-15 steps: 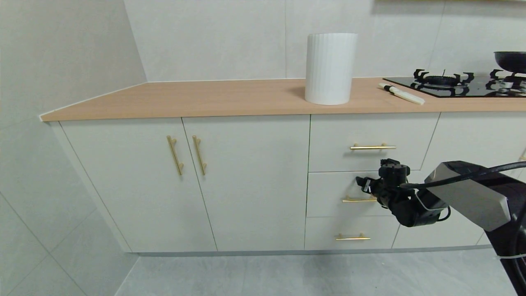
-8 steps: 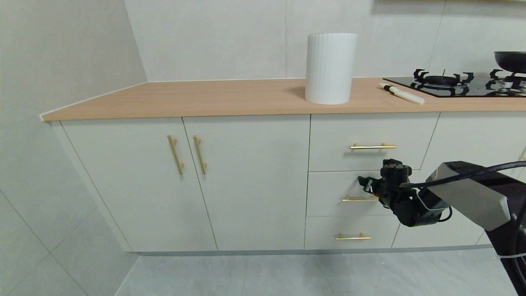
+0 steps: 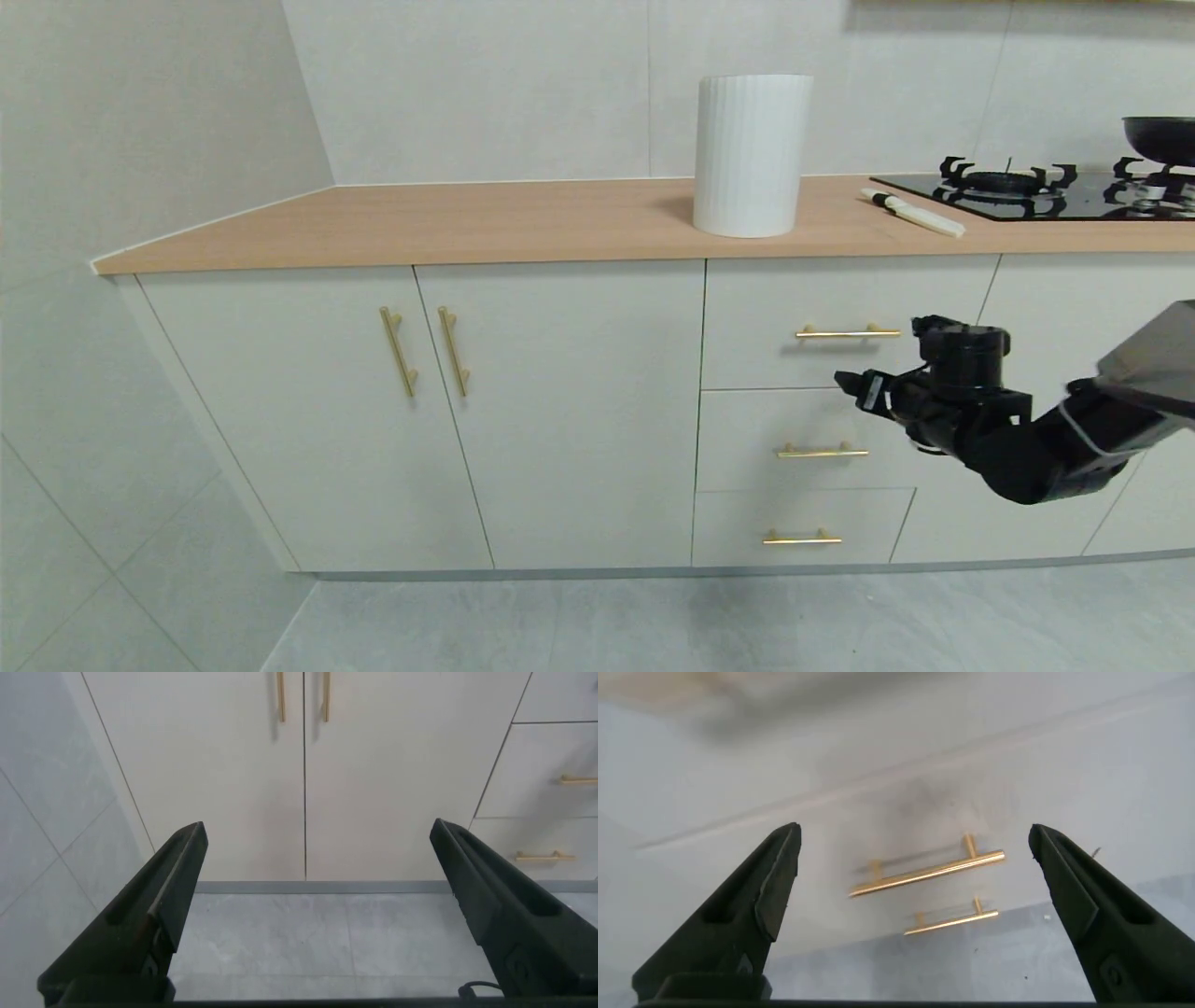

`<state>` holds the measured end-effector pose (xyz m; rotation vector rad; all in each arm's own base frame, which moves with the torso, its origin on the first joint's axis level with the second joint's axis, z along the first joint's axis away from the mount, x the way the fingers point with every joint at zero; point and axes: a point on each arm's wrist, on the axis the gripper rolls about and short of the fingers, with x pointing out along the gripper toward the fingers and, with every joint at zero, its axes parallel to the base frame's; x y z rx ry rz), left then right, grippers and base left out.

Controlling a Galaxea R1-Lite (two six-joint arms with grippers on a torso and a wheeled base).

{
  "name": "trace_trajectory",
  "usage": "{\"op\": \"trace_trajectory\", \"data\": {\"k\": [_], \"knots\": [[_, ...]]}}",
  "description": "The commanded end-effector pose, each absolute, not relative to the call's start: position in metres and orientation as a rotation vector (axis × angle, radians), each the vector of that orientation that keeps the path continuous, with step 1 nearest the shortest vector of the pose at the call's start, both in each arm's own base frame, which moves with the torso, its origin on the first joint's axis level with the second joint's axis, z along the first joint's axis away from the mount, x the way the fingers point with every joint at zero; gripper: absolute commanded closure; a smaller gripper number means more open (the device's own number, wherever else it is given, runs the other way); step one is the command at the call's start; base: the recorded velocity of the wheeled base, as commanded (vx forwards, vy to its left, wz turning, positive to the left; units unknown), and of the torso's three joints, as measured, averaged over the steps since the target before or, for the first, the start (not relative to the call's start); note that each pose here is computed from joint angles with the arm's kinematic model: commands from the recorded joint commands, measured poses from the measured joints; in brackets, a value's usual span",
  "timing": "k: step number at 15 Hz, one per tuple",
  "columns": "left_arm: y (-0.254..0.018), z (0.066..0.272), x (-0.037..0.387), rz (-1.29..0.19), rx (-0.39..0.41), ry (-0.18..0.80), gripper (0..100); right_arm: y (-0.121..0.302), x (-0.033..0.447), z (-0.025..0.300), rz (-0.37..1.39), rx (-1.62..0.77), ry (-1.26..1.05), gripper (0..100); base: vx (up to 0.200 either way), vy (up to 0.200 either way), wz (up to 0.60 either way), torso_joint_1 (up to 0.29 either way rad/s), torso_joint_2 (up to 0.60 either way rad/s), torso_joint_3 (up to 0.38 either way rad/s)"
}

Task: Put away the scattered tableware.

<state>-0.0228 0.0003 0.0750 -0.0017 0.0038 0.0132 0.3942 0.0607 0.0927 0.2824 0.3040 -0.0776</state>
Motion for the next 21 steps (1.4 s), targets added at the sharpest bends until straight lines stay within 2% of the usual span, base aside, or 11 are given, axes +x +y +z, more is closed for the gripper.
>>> {"op": "trace_trajectory", "data": {"k": [1,3,6,10,12,16,21], "knots": [[0.0,0.075,-0.023,0.014,-0.002,0.005,0,0.065,0.289,0.186,-0.017,0.277,0.146,0,0.0,0.0,0.0,0.0,0.0,0.0],[0.0,0.075,-0.023,0.012,-0.002,0.005,0,0.058,0.226,0.207,-0.023,0.198,0.066,0,0.0,0.0,0.0,0.0,0.0,0.0],[0.0,0.075,-0.023,0.014,-0.002,0.005,0,0.037,0.153,0.22,-0.035,0.124,-0.061,0,0.0,0.0,0.0,0.0,0.0,0.0],[0.0,0.075,-0.023,0.014,-0.002,0.005,0,0.009,0.064,0.215,-0.125,0.018,-0.109,0,0.0,0.0,0.0,0.0,0.0,0.0],[0.0,0.075,-0.023,0.014,-0.002,0.005,0,-0.006,0.016,0.203,-0.263,-0.096,-0.097,0,0.0,0.0,0.0,0.0,0.0,0.0],[0.0,0.075,-0.023,0.014,-0.002,0.005,0,-0.012,-0.038,0.18,-0.341,-0.162,-0.183,0,0.0,0.0,0.0,0.0,0.0,0.0],[0.0,0.075,-0.023,0.014,-0.002,0.005,0,-0.009,-0.063,0.156,-0.4,-0.166,-0.2,0,0.0,0.0,0.0,0.0,0.0,0.0]]}}
